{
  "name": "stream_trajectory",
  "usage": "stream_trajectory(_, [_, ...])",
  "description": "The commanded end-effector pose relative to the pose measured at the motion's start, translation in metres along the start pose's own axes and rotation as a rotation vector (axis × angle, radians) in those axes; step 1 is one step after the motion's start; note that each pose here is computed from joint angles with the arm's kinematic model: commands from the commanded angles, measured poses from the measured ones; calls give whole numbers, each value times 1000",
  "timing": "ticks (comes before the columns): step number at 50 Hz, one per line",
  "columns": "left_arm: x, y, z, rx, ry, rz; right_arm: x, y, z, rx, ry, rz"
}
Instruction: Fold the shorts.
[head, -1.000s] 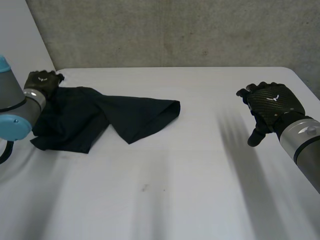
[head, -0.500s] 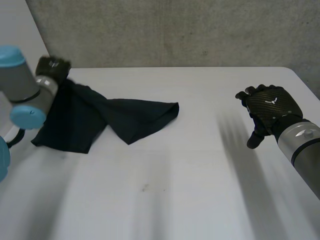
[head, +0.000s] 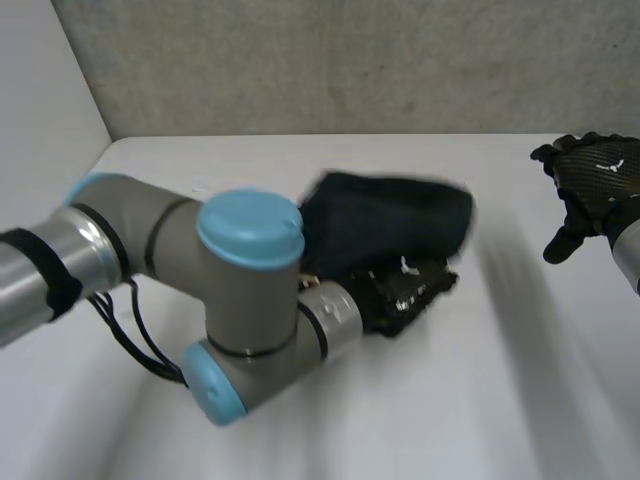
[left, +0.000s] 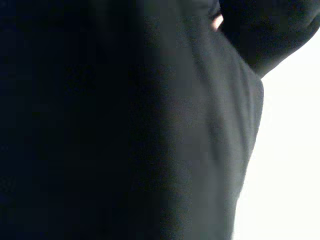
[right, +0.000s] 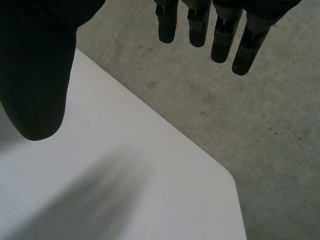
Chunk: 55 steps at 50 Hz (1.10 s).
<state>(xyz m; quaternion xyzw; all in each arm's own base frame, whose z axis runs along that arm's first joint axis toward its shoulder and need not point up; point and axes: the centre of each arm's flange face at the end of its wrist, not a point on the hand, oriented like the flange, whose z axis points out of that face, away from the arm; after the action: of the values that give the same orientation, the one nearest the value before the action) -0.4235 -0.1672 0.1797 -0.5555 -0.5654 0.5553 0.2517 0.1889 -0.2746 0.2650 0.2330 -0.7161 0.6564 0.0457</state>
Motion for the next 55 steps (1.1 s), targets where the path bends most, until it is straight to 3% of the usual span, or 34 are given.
stream_trajectory(1, [9, 4, -8, -33, 19, -1, -2, -1, 0, 7, -13, -5])
stream_trajectory(10, [-12, -35, -48, 32, -47, 7, -8, -7, 0, 41, -94, -11])
stream_trajectory(21, [0, -62, -89, 95, 8, 4, -9, -32, -16, 20, -177, 57])
stream_trajectory(27, [1, -63, -92, 97, 23, -34, -13, -65, -29, 106, -251, 255])
stream_trajectory(37, [3, -42, -79, 33, 44, -63, -31, -73, -35, 19, -463, 303])
stream_trajectory(43, [15, -38, -86, -24, 114, -101, -23, -78, -34, 36, -410, 242])
stream_trajectory(48, [19, -71, -105, 61, 211, -110, -8, -79, -29, 40, -284, 177])
stream_trajectory(55, [-12, -110, -119, 200, 118, -186, 8, -82, -25, 76, -159, 90])
